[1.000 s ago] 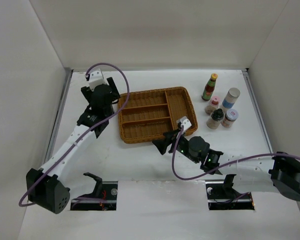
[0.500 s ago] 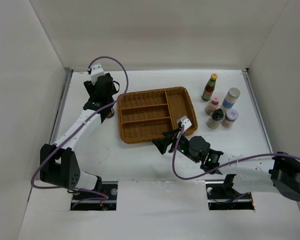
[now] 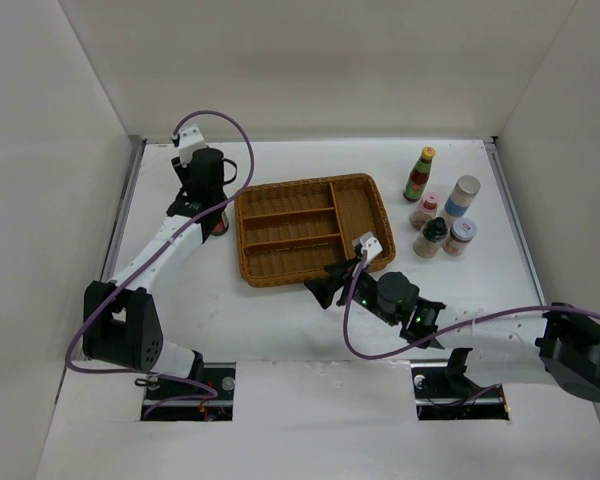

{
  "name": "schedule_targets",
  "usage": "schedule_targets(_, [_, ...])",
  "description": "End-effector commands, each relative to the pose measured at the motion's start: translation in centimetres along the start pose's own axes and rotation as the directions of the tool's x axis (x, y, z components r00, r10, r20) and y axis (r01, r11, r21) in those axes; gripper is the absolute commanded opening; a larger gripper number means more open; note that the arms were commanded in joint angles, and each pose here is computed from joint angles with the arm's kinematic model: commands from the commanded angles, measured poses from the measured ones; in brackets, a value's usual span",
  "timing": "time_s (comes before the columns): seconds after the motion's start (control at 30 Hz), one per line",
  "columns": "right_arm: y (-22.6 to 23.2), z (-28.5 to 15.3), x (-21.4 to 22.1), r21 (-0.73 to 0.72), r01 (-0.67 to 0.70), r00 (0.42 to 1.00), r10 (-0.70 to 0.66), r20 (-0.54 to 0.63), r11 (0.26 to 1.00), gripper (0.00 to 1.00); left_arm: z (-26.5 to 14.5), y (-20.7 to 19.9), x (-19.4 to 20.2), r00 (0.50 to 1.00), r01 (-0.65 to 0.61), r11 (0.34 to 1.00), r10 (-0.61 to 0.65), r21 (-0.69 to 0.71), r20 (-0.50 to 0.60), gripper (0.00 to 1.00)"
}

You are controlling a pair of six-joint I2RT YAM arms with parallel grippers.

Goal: Organize the condiment bottles

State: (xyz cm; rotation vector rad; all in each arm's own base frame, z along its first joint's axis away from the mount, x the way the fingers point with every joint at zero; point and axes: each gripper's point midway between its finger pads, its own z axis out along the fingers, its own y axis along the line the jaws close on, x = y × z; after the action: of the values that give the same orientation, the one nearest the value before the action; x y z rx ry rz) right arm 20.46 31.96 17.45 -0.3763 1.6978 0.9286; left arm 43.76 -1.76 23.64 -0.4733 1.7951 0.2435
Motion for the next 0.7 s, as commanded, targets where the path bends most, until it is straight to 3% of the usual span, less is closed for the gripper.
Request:
schedule_targets(0.0, [1.1,0.4,-1.7,-0.041,-0.024,0.998,0.026,0.056,0.999,0.76,-1.0,0.2,-5.4,0.986,0.088,0.996,-0.088,0.002,0.142,0.19])
schedule_targets(0.37, [1.1,0.5,-1.8,-0.04,-0.033,0.998,0.035,0.056,0.999,0.76,-6.3,0.7,-15.5,0.924,0.151,0.987,-0.163,0.062,0.344,0.13])
schedule_targets(0.67, [0.1,0.5,-1.9,-0.014,-0.038,0.997,0.038,0.065,0.999,0.76,-9.0,-6.3,-16.3,0.921,0.135,0.963,-0.209,0.234,0.328,0.13])
